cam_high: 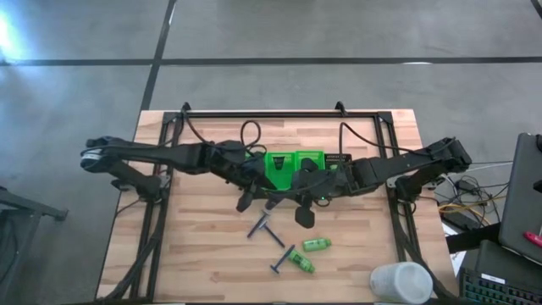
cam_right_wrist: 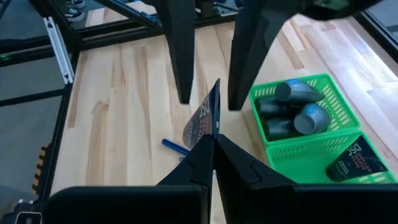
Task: Pick & Place Travel size toiletries
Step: Put the shaving cream into the middle green bin
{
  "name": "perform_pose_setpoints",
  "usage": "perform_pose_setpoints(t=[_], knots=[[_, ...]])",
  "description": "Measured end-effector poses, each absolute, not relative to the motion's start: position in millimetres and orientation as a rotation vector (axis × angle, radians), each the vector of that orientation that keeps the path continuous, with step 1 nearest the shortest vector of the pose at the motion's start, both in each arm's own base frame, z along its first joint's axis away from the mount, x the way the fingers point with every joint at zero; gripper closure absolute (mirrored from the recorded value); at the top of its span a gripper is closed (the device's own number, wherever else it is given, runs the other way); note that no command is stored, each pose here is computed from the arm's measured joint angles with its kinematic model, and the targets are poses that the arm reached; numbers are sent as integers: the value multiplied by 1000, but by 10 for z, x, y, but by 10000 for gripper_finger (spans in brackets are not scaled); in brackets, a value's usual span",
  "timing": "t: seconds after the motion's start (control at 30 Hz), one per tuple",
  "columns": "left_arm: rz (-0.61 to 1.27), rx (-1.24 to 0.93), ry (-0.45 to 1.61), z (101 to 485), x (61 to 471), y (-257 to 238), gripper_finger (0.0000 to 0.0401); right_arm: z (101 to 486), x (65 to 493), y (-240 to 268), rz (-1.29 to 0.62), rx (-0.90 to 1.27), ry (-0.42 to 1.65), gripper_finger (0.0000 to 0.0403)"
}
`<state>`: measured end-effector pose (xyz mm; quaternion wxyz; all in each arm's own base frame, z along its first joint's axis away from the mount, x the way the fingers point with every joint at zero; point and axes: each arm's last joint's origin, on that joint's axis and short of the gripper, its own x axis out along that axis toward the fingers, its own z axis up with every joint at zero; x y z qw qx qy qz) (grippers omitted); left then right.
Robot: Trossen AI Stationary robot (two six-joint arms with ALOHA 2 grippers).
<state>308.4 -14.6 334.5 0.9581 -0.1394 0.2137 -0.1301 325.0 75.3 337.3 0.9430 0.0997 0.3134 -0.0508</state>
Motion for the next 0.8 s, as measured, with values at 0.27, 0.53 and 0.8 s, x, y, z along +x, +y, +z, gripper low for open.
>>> perform_pose_setpoints(t=[0.27,0.53,0.8], knots=[[-273,-290,422,3345,3104,-155,266,3370,3248,755,-98,206,642,394],[-270,-291,439,3292,3148,-156,309,3368,3248,755,-98,205,644,394],[-275,-262,437,3281,3158,-154,392,3367,3247,758,-99,207,644,394]])
